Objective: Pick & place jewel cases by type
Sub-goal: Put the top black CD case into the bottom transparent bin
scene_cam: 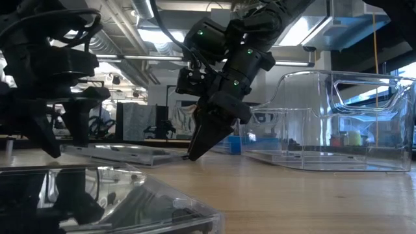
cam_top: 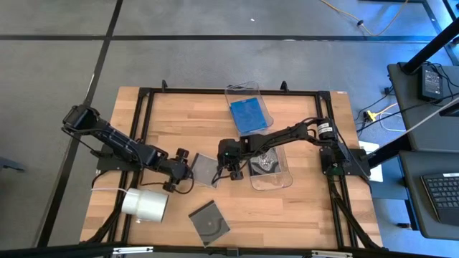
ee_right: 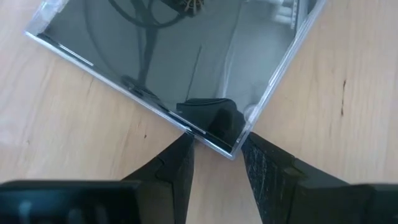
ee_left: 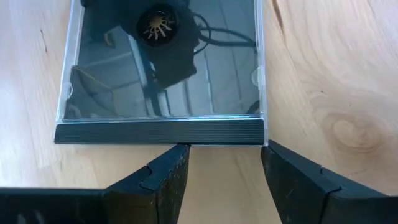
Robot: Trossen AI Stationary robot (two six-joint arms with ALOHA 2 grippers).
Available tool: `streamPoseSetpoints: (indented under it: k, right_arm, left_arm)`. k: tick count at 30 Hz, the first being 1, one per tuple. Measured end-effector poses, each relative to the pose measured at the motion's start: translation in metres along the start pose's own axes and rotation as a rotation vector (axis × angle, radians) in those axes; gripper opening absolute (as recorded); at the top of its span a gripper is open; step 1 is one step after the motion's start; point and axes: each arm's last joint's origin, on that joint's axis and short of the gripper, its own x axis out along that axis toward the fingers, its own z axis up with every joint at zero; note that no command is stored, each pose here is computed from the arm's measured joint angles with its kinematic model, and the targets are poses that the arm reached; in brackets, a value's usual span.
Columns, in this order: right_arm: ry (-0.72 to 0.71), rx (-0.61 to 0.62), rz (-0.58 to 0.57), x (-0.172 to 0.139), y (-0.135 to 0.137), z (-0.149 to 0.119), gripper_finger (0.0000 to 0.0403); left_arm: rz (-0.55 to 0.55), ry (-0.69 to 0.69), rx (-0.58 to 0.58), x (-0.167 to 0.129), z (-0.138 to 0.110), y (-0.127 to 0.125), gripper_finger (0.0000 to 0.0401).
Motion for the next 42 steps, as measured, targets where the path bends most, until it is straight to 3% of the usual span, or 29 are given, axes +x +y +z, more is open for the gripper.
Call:
streamPoseSetpoints:
  k: [6, 13, 23, 29, 42]
  right_arm:
    - [0.006, -0.002, -0.007, 0.000, 0.000, 0.000, 0.0139]
    - [0.011, 0.005, -0.016, 0.000, -0.001, -0.001, 0.0139]
    - [-0.013, 0.003, -0.026, 0.001, -0.002, 0.001, 0.0139]
    - [-0.015, 0.003, -0.032, 0.001, -0.002, 0.002, 0.0139]
    - [-0.014, 0.002, -0.026, 0.001, -0.002, 0.002, 0.0139]
  left_arm:
    - [0.054, -0.017, 0.051, -0.002, 0.002, -0.004, 0.0198]
    - [0.277, -0.032, 0.163, -0.007, 0.004, -0.011, 0.0198]
    - [0.605, -0.179, 0.197, -0.021, 0.022, -0.023, 0.0198]
    - [0.588, -0.244, 0.256, -0.023, 0.031, -0.026, 0.0198]
    - [0.636, -0.217, 0.272, -0.022, 0.030, -0.021, 0.0198]
